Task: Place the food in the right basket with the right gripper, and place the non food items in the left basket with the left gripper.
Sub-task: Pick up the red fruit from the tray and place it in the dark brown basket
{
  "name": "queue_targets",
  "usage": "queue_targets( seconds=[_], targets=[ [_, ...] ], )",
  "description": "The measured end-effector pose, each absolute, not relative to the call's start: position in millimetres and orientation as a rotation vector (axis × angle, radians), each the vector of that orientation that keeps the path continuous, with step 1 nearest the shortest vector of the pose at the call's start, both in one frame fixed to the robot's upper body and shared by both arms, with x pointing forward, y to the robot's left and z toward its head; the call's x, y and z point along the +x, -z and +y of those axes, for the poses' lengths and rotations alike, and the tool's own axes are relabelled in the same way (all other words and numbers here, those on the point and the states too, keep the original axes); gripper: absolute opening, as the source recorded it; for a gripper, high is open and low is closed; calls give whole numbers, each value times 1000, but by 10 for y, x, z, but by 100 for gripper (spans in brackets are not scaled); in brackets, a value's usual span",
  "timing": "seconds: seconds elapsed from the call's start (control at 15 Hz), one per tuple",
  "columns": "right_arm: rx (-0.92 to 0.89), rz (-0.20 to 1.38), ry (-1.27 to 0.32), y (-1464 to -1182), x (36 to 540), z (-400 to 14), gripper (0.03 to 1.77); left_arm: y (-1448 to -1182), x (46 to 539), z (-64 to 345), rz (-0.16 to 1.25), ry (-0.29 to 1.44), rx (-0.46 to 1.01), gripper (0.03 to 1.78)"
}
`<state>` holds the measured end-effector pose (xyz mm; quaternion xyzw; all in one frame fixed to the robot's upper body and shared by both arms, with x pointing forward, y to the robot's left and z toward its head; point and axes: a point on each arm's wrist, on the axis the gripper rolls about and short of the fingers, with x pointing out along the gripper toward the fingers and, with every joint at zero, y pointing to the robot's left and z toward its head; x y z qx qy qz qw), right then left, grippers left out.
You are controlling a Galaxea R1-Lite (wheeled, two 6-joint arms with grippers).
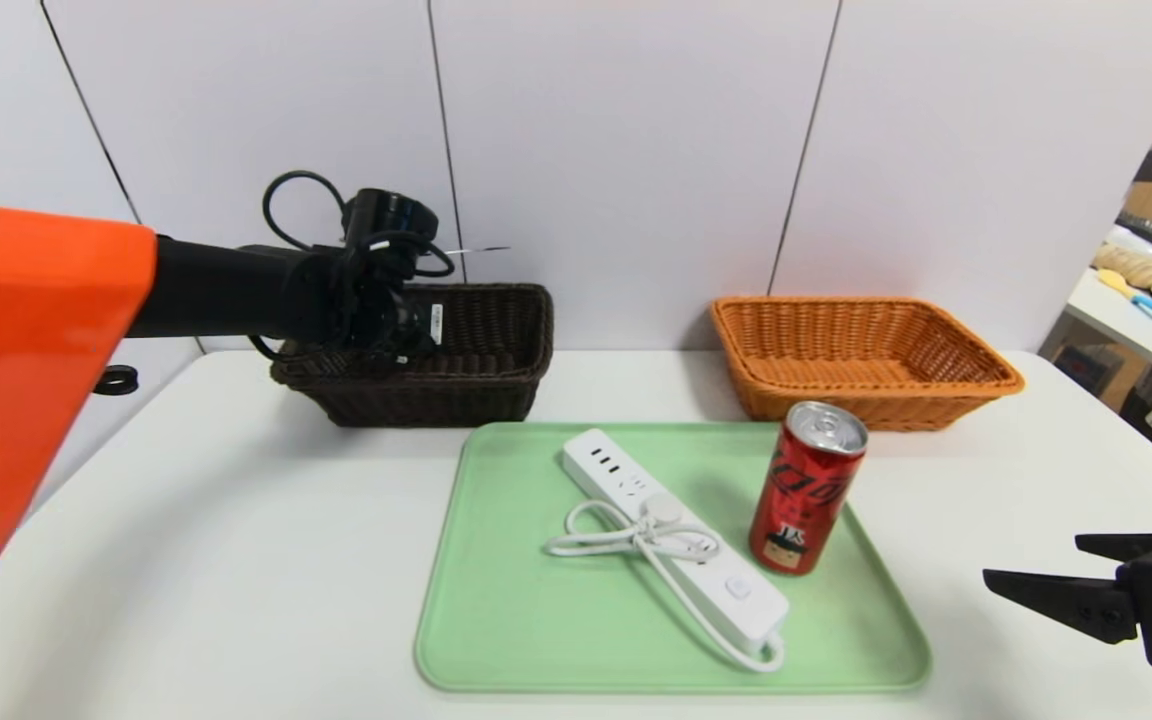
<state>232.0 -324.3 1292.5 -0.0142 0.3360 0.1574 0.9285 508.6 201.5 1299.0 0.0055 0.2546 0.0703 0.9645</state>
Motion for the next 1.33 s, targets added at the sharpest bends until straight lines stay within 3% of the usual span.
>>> queue_targets(
  seconds=[0.4, 0.73, 1.0, 1.33],
  targets=[
    [-31, 680, -324, -12936, 2306, -3243, 170, -12788, 5223, 2072, 565, -168, 23, 63],
    [-31, 676, -323, -12943, 2294, -3244, 170, -12829, 5245, 2066, 561, -168, 16, 111],
    [-31, 675, -324, -12942, 2290, -3244, 170, -12876, 5236, 2069, 549, -168, 10, 135],
    [-31, 664, -320, -12961, 2283, -3248, 170, -13366, 4959, 2096, 511, -151, -1, 152]
  ],
)
